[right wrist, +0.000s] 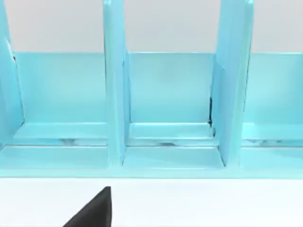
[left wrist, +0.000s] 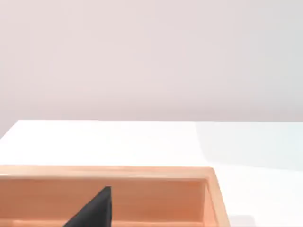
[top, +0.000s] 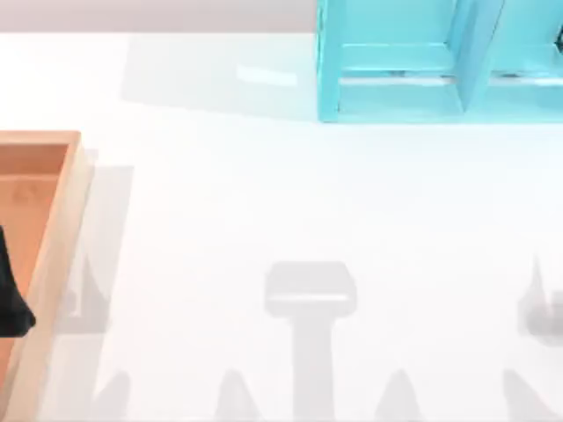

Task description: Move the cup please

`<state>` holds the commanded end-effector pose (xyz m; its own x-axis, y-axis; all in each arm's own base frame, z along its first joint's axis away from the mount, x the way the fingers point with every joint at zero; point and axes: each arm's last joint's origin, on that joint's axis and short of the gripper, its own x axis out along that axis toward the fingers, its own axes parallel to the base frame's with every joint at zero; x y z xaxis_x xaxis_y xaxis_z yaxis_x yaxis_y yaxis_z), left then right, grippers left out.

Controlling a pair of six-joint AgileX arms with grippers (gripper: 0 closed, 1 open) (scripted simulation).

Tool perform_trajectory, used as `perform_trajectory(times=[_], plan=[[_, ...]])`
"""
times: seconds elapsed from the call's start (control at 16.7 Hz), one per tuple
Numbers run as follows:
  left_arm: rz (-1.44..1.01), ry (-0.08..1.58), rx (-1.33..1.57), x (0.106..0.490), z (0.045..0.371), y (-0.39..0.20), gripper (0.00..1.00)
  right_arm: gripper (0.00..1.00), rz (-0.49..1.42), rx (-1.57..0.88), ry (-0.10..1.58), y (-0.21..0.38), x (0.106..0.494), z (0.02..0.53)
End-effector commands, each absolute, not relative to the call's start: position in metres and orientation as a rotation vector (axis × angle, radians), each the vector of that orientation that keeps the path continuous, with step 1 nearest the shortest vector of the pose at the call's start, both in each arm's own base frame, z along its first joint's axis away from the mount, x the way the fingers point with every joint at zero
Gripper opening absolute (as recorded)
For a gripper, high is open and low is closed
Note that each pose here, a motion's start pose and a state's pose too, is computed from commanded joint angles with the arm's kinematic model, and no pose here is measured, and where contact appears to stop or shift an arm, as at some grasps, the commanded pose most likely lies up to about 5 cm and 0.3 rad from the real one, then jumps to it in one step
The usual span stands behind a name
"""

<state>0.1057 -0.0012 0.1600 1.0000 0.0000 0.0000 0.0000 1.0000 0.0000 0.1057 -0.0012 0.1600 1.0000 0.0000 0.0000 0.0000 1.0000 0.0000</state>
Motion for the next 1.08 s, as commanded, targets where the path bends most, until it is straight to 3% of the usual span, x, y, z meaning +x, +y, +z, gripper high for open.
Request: perform_trajectory(times=[0.24,0.48,0.72,1.08], plan=[[0.000,0.000,0.000,0.106,0.160,-0.001,1.00,1.00,-0.004,-0.002,0.033,-0.002,0.106,0.165],[0.000,0.000,0.000,0.106,0.160,-0.001,1.00,1.00,-0.014,-0.013,0.213,-0.003,0.111,0.196],[0.000,0.000,0.000,0.106,0.160,-0.001,1.00,1.00,-0.022,-0.021,0.564,-0.005,0.137,0.231],[0.000,0.000,0.000,0.106,0.160,-0.001,1.00,1.00,-0.022,-0.013,1.167,-0.012,0.211,0.249]])
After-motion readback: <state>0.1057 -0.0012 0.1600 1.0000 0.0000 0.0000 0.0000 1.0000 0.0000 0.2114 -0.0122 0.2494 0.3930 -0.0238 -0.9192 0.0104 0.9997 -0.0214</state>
